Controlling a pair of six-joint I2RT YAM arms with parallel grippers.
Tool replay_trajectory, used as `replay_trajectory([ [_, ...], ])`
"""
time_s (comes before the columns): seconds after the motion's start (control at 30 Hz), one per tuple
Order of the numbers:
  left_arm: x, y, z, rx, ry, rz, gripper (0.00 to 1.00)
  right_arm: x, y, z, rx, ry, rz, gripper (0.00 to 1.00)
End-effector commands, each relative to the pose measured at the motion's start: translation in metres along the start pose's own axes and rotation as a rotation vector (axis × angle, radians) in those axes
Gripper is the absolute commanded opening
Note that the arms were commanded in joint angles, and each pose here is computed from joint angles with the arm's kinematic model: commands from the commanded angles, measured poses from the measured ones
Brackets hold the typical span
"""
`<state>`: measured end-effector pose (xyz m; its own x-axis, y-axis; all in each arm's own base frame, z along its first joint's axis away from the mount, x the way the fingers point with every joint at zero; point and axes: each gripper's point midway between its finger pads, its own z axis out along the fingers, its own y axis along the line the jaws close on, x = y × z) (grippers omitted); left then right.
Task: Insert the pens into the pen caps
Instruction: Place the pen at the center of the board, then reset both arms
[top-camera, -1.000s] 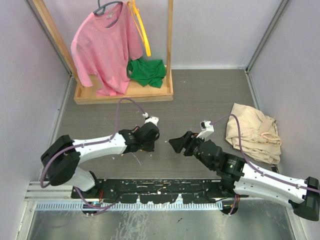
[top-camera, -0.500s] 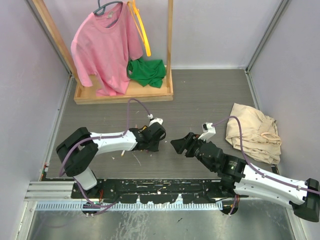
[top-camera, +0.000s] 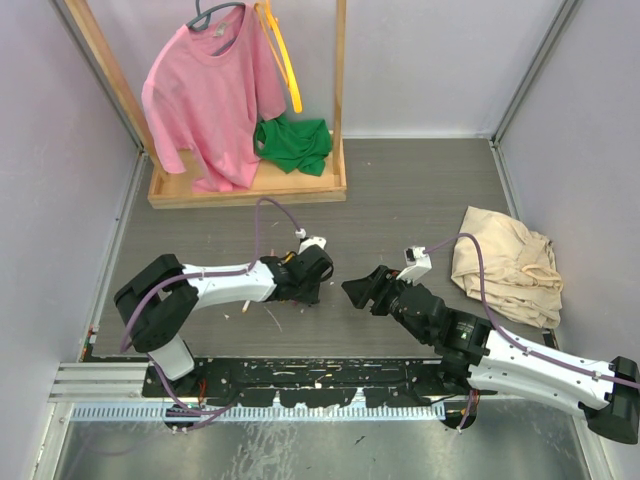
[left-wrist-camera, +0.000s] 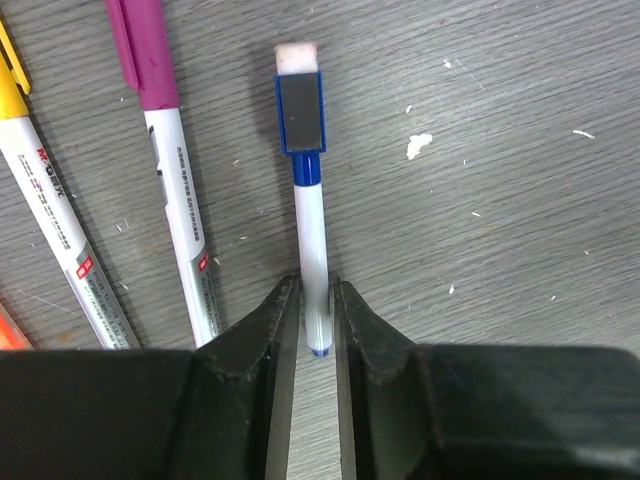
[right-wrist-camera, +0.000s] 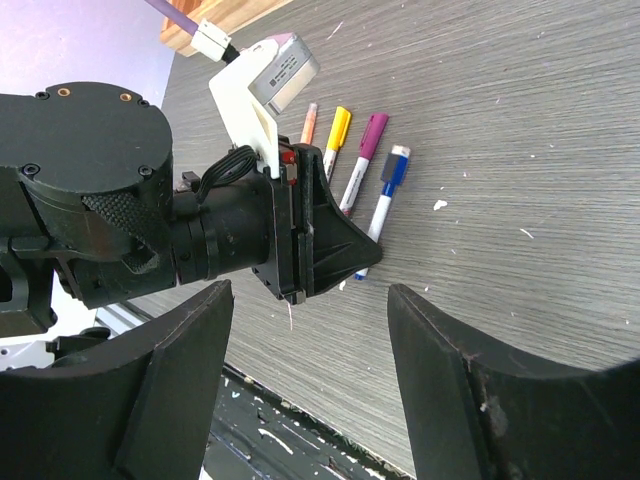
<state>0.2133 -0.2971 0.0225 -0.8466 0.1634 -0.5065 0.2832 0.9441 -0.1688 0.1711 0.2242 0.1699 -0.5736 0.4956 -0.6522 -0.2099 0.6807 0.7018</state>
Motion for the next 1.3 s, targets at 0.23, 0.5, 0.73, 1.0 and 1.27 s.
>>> replay_trajectory([
  [0.23,0.001,-0.002,-0.002,-0.010,-0.002,-0.015,0.28,-0.010,0.004,0.001,-0.005,-0.046,0.044,0.68],
  [0.5,-0.041,-0.021,-0.043,0.096,-0.136,0.048,0.36,-0.006,0.000,0.002,0.022,-0.026,0.019,0.70],
  [0.73,-0.093,-0.024,-0.114,0.160,-0.339,0.117,0.51,-0.019,-0.005,0.002,0.104,-0.042,-0.077,0.84],
  [1.0,-0.108,0.014,-0.194,0.159,-0.543,0.144,0.74,-0.067,-0.006,-0.014,0.243,-0.127,-0.291,0.99],
  [1.27,-0.092,0.072,-0.247,0.097,-0.686,0.050,0.98,-0.111,-0.003,-0.041,0.280,-0.244,-0.344,0.99],
])
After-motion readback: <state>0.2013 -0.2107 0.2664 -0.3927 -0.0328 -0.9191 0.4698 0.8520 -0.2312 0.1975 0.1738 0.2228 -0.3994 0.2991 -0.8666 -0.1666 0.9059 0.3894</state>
